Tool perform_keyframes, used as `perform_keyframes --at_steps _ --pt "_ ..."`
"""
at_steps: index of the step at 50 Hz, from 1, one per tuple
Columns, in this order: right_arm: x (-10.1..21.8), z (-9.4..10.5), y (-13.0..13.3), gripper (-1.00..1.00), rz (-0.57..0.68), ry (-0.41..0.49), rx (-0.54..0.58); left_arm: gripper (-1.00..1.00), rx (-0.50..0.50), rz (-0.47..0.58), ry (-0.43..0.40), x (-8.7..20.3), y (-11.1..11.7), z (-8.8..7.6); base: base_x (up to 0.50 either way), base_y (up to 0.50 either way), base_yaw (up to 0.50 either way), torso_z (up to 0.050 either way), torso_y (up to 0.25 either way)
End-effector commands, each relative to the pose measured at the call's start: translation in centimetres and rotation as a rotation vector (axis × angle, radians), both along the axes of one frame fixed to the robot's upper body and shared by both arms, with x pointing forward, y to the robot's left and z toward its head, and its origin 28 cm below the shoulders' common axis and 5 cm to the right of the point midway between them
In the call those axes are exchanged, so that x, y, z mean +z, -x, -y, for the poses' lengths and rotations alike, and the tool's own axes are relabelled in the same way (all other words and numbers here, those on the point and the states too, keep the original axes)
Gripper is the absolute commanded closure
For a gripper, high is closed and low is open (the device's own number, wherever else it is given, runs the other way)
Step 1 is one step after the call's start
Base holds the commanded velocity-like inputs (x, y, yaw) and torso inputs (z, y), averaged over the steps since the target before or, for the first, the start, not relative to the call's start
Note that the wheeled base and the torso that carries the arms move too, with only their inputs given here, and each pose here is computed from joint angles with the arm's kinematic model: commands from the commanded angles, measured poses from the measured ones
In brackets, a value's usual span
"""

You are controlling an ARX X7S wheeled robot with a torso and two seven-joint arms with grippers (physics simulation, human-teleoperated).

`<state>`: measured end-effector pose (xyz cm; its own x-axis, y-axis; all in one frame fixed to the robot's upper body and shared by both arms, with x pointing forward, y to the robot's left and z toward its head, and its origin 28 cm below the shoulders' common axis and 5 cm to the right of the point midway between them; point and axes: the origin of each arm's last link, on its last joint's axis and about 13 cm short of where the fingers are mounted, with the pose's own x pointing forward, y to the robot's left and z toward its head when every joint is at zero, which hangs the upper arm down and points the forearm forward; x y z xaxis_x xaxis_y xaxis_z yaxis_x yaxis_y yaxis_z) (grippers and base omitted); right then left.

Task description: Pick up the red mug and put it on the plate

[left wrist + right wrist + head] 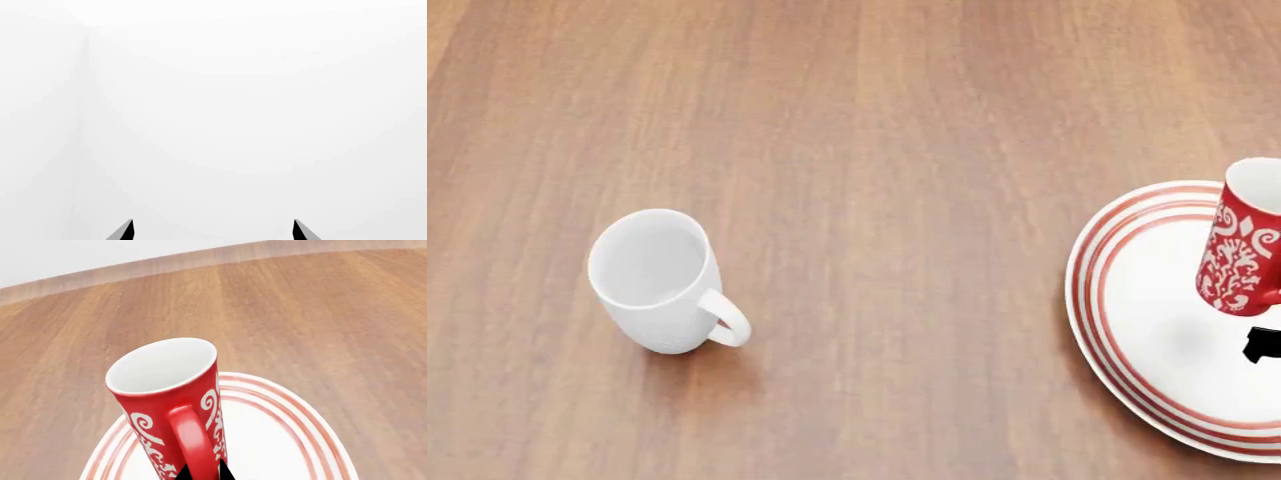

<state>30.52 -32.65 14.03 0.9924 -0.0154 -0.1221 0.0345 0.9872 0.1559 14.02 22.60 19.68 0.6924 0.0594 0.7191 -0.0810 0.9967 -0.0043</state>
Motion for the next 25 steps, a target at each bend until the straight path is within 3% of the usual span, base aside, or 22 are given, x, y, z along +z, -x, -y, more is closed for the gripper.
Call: perform_keyframes --at_steps 1,25 --pt "0.04 0.08 -0.03 1.0 0.017 0.007 0.001 -1.0 0.001 0.002 -0.002 0.01 -0.01 0.03 0.0 0.0 0.0 0.0 0.0" --pt "-0.7 0.13 -0.13 1.0 0.015 0.006 -0.01 -1.0 0.001 0.013 -0.012 0.08 0.31 0.12 0.0 0.0 0.0 0.0 0.0"
